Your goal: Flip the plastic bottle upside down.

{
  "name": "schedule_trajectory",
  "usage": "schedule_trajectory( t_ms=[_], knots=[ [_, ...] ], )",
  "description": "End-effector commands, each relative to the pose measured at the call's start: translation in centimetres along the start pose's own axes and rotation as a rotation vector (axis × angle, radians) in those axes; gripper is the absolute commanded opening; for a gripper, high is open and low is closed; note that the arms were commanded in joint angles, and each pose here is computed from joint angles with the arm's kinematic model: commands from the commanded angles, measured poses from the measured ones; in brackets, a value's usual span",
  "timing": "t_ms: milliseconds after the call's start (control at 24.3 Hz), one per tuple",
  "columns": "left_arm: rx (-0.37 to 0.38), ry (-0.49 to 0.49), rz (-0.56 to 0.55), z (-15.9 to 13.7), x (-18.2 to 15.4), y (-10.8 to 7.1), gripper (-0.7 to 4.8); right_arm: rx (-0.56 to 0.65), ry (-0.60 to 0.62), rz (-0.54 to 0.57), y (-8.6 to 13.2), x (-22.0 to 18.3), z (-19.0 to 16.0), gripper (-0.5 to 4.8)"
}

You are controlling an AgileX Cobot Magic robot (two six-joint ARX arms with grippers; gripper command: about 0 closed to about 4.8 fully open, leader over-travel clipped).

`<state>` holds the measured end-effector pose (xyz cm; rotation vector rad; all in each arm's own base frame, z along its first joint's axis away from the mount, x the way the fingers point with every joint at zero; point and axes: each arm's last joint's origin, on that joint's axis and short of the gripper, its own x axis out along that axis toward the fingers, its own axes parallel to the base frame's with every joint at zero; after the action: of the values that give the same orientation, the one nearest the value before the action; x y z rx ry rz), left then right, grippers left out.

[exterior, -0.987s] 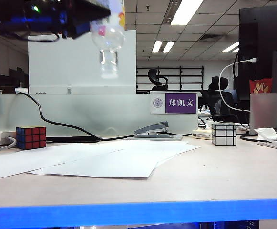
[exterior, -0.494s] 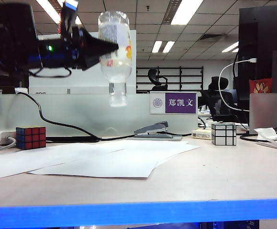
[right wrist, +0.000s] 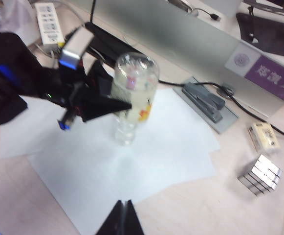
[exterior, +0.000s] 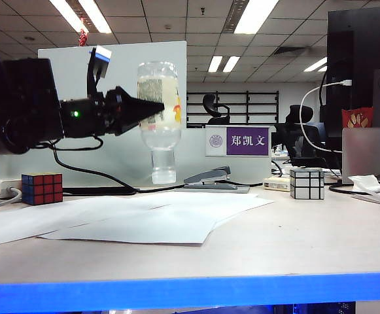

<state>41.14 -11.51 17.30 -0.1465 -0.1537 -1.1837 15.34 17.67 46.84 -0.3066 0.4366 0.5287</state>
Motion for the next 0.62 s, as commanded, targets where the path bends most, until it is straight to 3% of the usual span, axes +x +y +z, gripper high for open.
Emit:
schedule_trajectory(
  t_ms=[41,329,617],
  knots=[
    [0.083,-0.020,-0.007,0.3,0.1,-0.1,-0.06,0.018,-0.032,0.001,0.0,-0.2,0.3,-0.08],
    [0.179,0.014,0.003,-0.2,0.1,0.1,-0.06,0.021,-0.033,0.049,0.4,0.5,0.1,-0.08],
    [0.194,0.031,-0.002,-0.4,0.1,0.1,-0.06,0.021,-0.035,0.046,0.7,1.5,-0.3,-0.08]
  ],
)
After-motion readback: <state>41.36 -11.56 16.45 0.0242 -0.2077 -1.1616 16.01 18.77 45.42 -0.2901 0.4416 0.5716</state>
